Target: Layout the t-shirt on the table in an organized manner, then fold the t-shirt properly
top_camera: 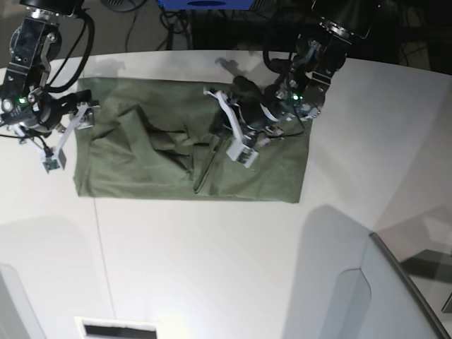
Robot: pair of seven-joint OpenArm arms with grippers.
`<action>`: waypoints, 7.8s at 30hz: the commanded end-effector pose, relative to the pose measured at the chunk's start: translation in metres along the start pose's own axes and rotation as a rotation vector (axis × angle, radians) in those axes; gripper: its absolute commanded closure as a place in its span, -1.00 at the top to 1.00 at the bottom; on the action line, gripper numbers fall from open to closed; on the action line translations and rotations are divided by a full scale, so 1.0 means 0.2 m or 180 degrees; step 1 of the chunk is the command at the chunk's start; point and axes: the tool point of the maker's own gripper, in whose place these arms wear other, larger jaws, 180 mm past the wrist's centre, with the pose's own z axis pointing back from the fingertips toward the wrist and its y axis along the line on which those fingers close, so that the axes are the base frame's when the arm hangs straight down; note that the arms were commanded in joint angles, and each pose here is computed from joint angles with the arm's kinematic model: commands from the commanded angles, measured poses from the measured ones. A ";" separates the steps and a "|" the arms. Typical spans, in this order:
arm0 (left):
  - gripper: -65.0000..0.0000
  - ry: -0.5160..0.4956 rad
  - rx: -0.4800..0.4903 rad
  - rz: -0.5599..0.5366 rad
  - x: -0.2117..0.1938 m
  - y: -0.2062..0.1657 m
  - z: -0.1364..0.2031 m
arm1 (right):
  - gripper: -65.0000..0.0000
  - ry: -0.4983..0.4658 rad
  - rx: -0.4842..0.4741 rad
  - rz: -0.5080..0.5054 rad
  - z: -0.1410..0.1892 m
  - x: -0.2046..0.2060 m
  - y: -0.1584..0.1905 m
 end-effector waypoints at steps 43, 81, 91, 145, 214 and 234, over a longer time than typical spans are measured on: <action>-1.00 0.0222 -0.0090 -0.0128 -0.15 -0.02 0.00 | 0.52 -0.0097 -0.0035 0.0026 0.02 0.05 -0.02; -1.00 -0.0247 0.2293 0.0989 -0.43 1.17 1.14 | 0.52 -0.0559 0.1863 0.0879 -0.29 0.88 1.06; -1.00 -0.0266 0.2257 0.1070 -0.44 1.14 1.10 | 0.52 -0.0635 0.1965 0.0775 -0.30 0.91 1.10; -1.00 -0.0265 0.2245 0.1112 -0.46 1.14 1.09 | 0.29 -0.1254 0.1017 0.0187 -0.12 0.98 0.68; 0.92 -0.0527 0.0866 0.0746 -0.03 0.86 0.47 | 0.86 -0.0523 0.1451 -0.1586 -0.31 0.07 -0.25; 0.92 -0.0548 0.1654 0.0996 -0.23 1.23 0.92 | 0.86 -0.0096 0.1931 -0.1194 -0.39 0.00 0.21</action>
